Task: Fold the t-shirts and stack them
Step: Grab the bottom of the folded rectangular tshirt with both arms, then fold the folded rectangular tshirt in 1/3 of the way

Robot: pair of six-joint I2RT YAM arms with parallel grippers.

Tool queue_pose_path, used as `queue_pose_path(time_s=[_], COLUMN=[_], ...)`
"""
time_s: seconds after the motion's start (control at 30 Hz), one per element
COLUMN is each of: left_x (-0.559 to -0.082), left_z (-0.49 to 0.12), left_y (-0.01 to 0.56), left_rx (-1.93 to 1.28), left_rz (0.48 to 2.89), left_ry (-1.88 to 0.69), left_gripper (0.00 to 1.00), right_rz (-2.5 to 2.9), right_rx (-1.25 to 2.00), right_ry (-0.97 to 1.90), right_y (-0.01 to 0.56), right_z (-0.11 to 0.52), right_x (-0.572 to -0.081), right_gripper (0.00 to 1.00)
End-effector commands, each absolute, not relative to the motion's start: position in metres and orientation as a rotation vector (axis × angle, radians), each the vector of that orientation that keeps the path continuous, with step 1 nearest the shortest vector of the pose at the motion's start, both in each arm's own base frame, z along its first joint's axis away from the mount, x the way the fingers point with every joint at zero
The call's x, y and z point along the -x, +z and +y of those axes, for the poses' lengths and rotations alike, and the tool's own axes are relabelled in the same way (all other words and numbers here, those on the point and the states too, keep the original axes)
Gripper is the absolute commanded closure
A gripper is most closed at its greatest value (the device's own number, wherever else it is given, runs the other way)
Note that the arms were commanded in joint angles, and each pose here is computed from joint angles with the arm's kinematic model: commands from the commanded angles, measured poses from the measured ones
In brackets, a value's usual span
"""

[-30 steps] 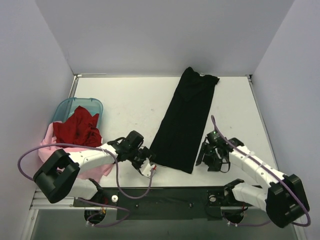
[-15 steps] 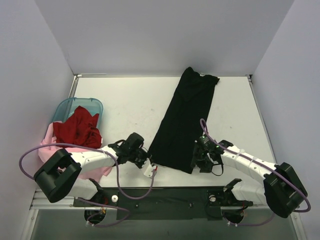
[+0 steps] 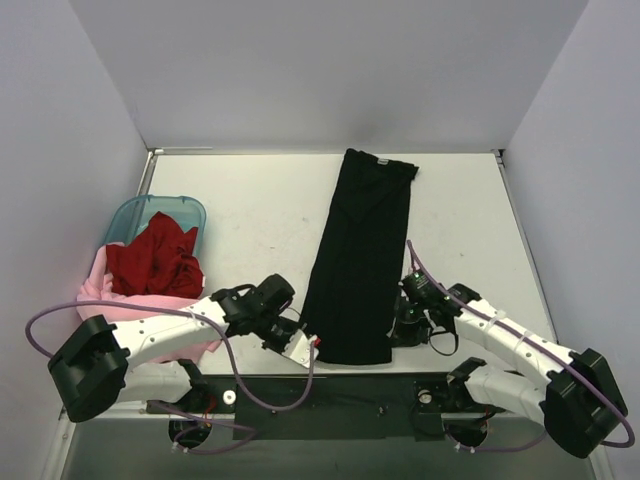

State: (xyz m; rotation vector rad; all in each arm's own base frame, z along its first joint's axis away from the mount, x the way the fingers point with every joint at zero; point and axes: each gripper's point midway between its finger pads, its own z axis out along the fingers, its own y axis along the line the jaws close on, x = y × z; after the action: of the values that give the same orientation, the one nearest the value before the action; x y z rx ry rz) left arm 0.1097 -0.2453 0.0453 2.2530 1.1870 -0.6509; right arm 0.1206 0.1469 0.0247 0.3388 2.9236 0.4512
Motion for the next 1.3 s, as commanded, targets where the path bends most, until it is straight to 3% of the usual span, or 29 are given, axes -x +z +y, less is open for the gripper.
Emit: queue_pose_path(time_s=[0.0,0.23,0.53,0.63,0.83,1.07,1.27], left_x=[-0.071,-0.120,-0.231,-0.279,-0.348,-0.427,-0.451], left_z=[-0.244,-0.267,-0.302,-0.303,-0.324,-0.331,-0.340], left_y=[0.078,0.140,0.165,0.165,0.144,0.141,0.125], left_rx=[-2.182,-1.858,-1.464,-1.432,-1.412,-1.325,-1.356], left_rz=[1.376,1.564,1.805,1.808,1.876,1.865,1.846], left_ry=[-0.944,-1.019,-0.951,-0.777,-0.723,-0.630,-0.615], left_gripper=[1.00,1.00,1.00,1.00,1.00,1.00,1.00], right_rz=[3.160,3.214,2.963,2.857,2.830,2.802,2.844], right_rx=[-0.207,-0.202,-0.440,-0.487,-0.593,-0.711,-0.754], right_ry=[0.482,0.750,0.787,0.809,0.867,0.836,0.799], right_y=[0.039,0.090,0.103,0.101,0.084,0.073,0.056], right_z=[0.136,0.148,0.125,0.118,0.112,0.090,0.081], right_x=[-0.064,-0.050,-0.182,-0.242,-0.313,-0.359,-0.370], right_gripper=[1.00,1.00,1.00,1.00,1.00,1.00,1.00])
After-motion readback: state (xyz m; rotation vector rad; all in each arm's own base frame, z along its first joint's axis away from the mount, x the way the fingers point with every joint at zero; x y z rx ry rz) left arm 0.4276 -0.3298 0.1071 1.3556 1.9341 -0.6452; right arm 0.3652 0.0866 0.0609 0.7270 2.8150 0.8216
